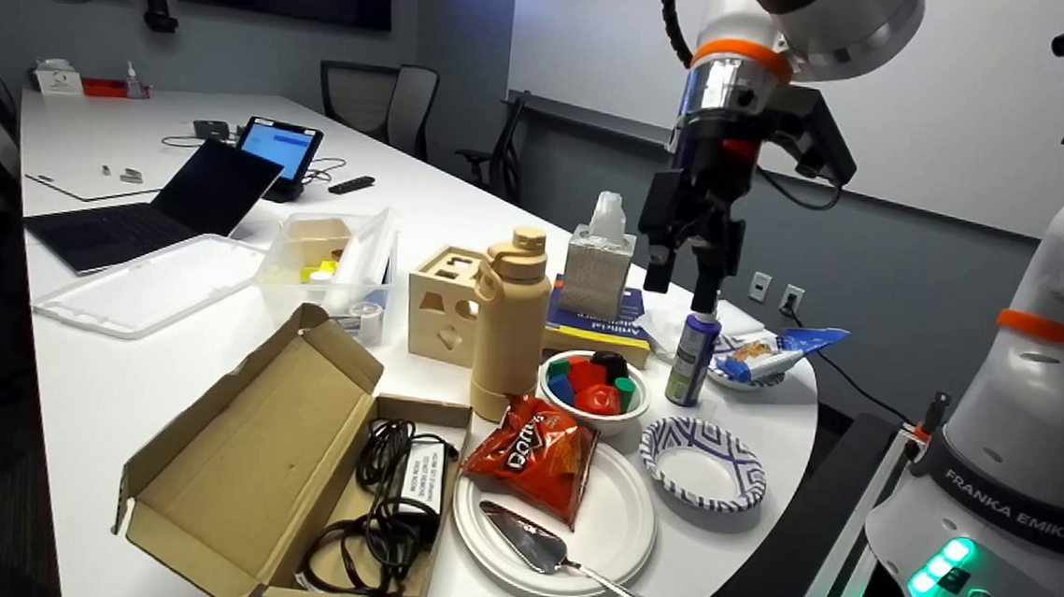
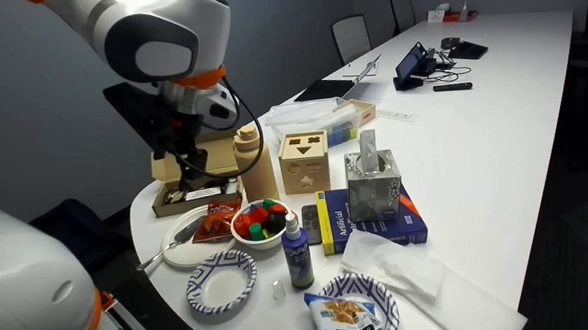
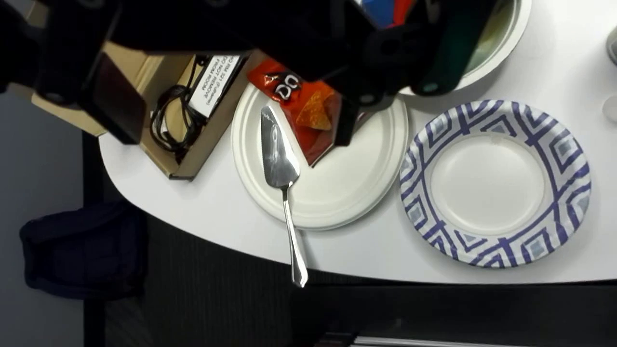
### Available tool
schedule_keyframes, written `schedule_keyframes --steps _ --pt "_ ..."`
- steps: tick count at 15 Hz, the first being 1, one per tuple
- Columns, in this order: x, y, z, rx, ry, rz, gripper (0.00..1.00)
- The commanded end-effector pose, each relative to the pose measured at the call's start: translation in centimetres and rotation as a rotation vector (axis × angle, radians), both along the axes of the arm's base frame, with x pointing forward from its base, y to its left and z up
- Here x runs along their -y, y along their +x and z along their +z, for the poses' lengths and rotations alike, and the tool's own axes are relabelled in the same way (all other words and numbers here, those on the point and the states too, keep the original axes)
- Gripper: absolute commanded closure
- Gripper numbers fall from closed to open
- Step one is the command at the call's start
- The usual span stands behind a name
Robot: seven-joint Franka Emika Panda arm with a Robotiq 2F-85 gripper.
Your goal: Move the objects in the plate around with the cake knife
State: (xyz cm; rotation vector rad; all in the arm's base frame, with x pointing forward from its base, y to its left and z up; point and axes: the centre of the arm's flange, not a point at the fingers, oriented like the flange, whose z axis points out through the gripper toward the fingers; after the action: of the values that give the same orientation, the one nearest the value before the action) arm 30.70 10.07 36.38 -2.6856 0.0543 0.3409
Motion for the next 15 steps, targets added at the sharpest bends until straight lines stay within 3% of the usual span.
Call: schedule_keyframes --steps 1,6,7,15 --pt "0.9 -2.4 -4.3 0.03 0.046 -0.035 0.0" --pt "1.1 -1.9 -6.1 -0.023 0.096 -0.027 0.0" --pt "0.7 1.7 -3.5 -0.021 0.064 -0.029 0.0" --pt "0.7 1.7 -5.0 -0.042 0.083 -0.016 0.0"
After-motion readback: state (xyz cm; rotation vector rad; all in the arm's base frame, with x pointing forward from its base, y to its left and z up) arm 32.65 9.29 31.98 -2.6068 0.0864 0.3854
